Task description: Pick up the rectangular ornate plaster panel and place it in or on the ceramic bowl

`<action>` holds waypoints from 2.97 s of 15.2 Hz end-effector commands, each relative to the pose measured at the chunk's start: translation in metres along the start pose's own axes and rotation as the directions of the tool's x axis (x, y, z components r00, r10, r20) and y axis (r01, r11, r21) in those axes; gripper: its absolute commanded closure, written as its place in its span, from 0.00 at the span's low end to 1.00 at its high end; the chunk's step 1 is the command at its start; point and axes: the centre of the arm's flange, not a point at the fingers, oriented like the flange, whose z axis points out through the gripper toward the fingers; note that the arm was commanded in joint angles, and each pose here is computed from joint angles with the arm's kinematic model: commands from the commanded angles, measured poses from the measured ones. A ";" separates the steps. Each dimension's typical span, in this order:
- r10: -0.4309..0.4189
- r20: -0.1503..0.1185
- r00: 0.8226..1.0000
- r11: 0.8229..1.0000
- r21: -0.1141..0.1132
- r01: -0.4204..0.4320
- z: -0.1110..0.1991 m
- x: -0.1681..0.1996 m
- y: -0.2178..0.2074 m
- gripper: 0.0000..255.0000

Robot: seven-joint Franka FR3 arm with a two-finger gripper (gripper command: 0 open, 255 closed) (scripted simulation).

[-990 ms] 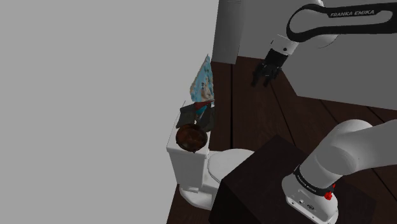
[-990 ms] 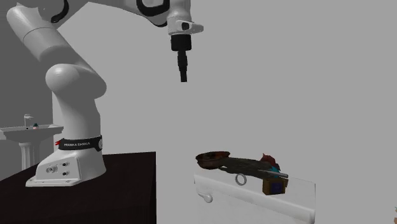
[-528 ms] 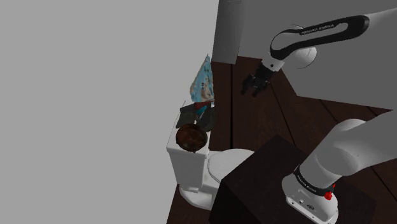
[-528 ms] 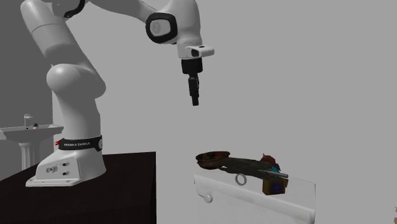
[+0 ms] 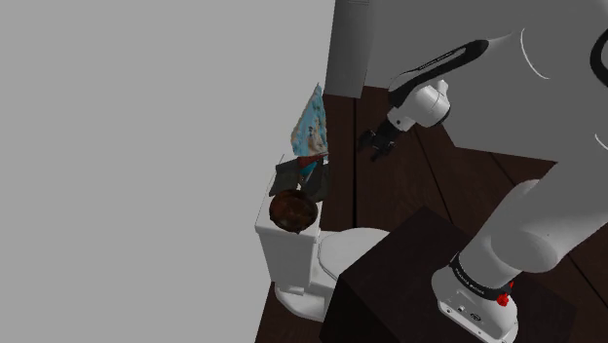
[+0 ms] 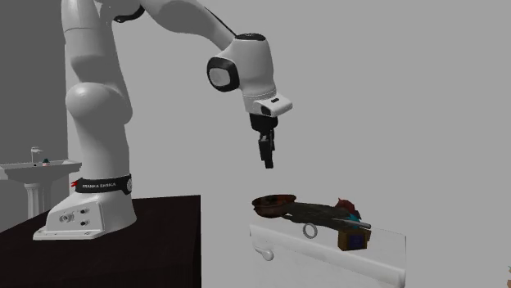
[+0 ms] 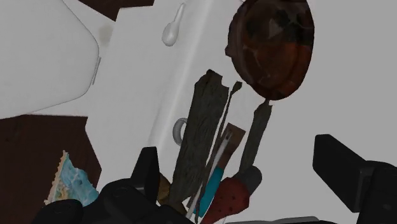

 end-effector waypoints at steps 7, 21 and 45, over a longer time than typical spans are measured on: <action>0.135 -0.060 0.989 0.984 0.126 -0.126 0.092 0.036 0.049 0.00; 0.263 -0.096 0.960 0.940 0.250 -0.233 0.213 0.075 0.084 0.00; 0.263 -0.096 0.960 0.940 0.250 -0.233 0.198 0.079 0.069 1.00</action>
